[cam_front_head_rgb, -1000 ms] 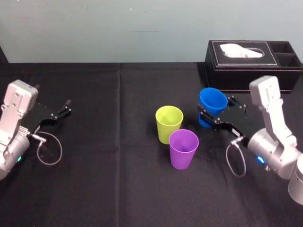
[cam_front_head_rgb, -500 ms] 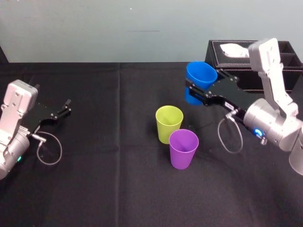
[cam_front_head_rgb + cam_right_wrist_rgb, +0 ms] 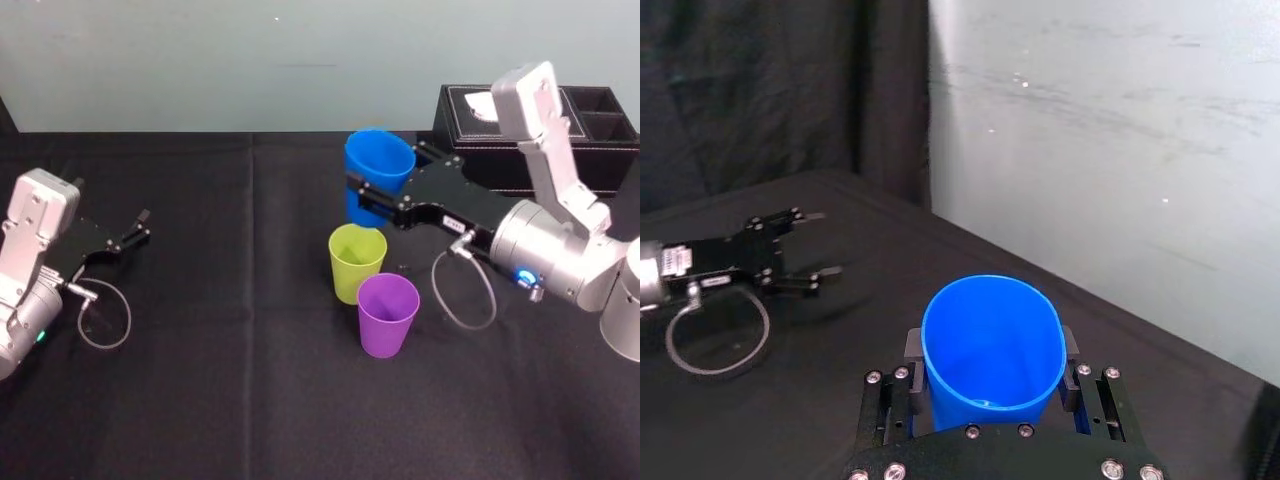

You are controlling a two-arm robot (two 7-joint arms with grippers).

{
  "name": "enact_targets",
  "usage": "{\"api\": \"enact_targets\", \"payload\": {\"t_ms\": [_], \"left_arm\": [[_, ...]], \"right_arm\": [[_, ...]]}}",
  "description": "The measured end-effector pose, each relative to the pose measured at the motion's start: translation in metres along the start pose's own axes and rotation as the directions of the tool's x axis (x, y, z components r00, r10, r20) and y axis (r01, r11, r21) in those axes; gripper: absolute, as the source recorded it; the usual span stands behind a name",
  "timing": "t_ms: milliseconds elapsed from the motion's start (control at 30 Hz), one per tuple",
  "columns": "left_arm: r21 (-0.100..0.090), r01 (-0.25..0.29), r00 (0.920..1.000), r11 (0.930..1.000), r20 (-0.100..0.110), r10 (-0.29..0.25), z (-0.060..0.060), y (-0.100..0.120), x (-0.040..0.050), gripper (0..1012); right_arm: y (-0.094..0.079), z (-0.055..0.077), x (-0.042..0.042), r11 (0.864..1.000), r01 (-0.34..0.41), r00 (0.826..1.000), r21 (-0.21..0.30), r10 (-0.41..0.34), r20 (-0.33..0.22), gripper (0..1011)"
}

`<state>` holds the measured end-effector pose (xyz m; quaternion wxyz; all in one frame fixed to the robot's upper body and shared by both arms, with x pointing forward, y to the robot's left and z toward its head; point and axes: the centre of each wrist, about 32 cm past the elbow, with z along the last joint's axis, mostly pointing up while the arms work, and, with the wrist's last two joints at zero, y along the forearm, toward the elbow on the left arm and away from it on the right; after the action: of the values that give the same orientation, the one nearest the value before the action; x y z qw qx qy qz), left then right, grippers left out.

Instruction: Stack the three plastic cups sequentially using one hand.

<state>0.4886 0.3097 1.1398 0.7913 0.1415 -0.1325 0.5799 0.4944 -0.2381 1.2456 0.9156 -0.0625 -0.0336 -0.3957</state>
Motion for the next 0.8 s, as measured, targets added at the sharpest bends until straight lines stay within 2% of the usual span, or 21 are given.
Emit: {"api": "enact_targets", "payload": {"t_ms": [233,800], "left_arm": [[0.000,0.000,1.0000,1.0000,0.000,0.000,0.000,0.000,0.0000,1011],[0.000,0.000,1.0000,1.0000,0.000,0.000,0.000,0.000,0.0000,1011]], "right_arm": [[0.000,-0.005,-0.0063,0.999,-0.030,1.000,-0.023,0.030,-0.002,728],[0.006,-0.022,-0.0054,0.998,-0.033,0.999,-0.062,0.034,0.018,728]]}}
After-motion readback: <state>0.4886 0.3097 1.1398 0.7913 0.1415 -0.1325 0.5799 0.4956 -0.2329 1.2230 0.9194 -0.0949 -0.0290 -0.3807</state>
